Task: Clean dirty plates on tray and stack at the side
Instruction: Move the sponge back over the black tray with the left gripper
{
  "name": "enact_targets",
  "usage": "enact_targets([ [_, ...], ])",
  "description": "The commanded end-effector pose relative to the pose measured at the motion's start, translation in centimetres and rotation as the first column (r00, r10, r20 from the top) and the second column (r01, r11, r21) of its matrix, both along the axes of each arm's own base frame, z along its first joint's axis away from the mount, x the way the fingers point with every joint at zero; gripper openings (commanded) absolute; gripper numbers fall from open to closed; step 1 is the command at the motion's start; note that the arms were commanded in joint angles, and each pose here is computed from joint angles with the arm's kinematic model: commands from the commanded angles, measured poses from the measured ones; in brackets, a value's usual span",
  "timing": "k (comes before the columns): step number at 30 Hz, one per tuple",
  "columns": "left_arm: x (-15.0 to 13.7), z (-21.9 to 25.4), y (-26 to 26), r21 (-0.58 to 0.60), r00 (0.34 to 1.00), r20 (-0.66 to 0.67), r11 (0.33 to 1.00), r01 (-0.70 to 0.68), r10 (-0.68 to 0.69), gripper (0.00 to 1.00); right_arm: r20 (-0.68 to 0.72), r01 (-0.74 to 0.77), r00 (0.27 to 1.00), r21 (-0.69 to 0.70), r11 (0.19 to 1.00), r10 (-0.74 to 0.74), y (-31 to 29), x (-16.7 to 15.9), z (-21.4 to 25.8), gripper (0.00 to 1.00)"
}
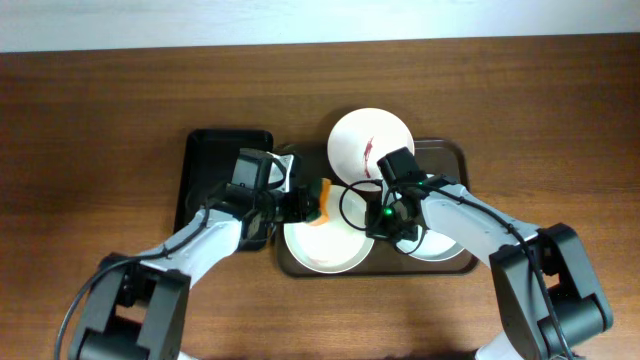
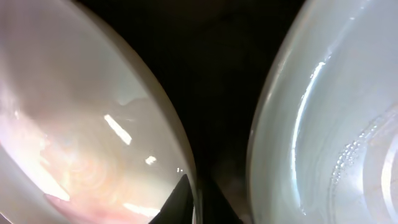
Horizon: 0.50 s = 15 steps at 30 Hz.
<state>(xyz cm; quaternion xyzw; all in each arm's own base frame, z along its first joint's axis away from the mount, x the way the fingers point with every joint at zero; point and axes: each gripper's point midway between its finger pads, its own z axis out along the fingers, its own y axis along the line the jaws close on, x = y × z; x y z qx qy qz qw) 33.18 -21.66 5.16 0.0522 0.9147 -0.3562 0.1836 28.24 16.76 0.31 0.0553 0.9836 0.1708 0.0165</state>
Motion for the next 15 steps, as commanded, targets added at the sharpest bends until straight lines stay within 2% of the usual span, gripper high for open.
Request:
enact_targets([
  [1, -1.4, 2.4, -1.3, -0.068, 0.992, 0.057, 0.991, 0.120, -0.116, 0.00, -0.004, -0.012, 1.000, -0.040, 0.999, 0.012, -0.4, -0.2, -0.7, 0.37],
  [4, -1.2, 3.1, -0.8, -0.032, 0.986, 0.110, 0.991, 0.127, -0.123, 0.00, -0.003, -0.012, 1.000, -0.039, 0.999, 0.012, -0.3, -0.1, -0.7, 0.37],
  [6, -0.7, 3.1, 0.3, 0.026, 0.989, 0.124, 0.996, 0.084, -0.086, 0.00, -0.003, -0.012, 1.000, -0.039, 0.999, 0.012, -0.3, -0.1, -0.7, 0.33],
  [8, -0.1, 3.1, 2.2, 0.107, 0.988, 0.147, 0.994, 0.026, -0.042, 0.00, -0.003, -0.013, 1.000, -0.038, 0.999, 0.013, -0.3, -0.2, -0.7, 0.24],
  [9, 0.2, 3.2, 3.3, 0.148, 0.986, 0.166, 0.989, 0.002, -0.027, 0.00, -0.004, -0.013, 1.000, -0.038, 0.999, 0.013, -0.3, -0.2, -0.7, 0.15],
  [12, 1.1, 4.1, 6.1, 0.214, 0.979, 0.199, 0.973, -0.087, 0.044, 0.00, -0.010, -0.016, 1.000, -0.023, 1.000, 0.016, 0.0, -0.3, -0.6, 0.04],
  [15, 2.0, 4.9, 8.4, 0.231, 0.968, 0.226, 0.959, -0.162, 0.109, 0.00, -0.008, -0.017, 1.000, -0.022, 1.000, 0.017, 0.0, -0.3, -0.6, 0.04],
])
